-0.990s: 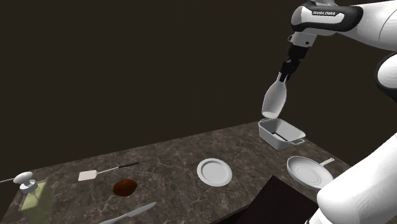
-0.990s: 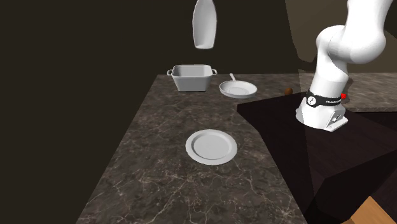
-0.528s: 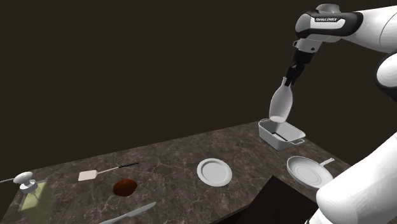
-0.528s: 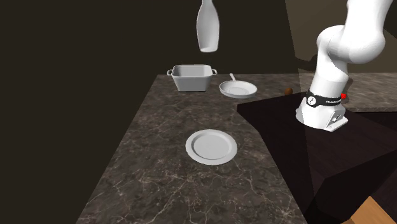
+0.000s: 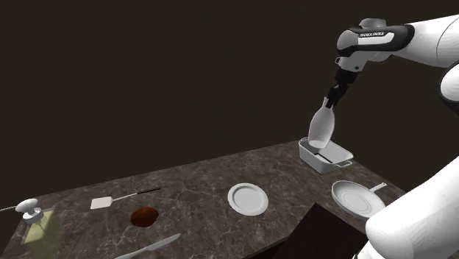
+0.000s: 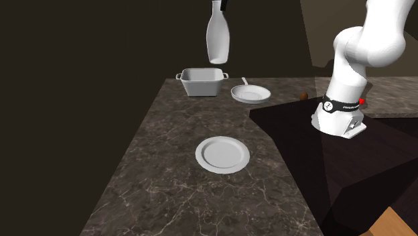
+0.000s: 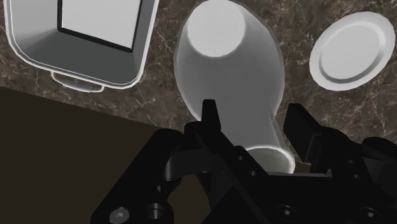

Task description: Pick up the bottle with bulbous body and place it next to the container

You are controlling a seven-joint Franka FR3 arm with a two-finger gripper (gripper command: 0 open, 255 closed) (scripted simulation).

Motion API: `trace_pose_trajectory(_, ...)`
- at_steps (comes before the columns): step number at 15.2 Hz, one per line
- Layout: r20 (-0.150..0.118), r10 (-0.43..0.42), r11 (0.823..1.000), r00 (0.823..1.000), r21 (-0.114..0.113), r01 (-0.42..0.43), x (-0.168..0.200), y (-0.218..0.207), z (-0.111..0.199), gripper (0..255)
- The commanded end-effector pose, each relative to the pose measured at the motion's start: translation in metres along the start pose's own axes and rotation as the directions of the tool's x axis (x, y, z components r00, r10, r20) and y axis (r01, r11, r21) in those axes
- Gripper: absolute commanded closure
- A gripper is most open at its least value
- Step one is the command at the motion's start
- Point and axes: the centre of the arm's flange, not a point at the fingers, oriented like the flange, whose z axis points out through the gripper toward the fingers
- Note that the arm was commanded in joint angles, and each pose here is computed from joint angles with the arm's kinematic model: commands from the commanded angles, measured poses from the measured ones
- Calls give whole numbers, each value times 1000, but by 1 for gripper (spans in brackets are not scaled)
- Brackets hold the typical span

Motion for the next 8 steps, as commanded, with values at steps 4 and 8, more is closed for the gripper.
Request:
trace_pose_trajectory(4, -1, 0, 1000, 1000, -1, 0, -4, 0, 27, 255)
trace_pose_trajectory(8, -1, 0, 1000, 1000, -1, 0, -6, -1, 48, 255)
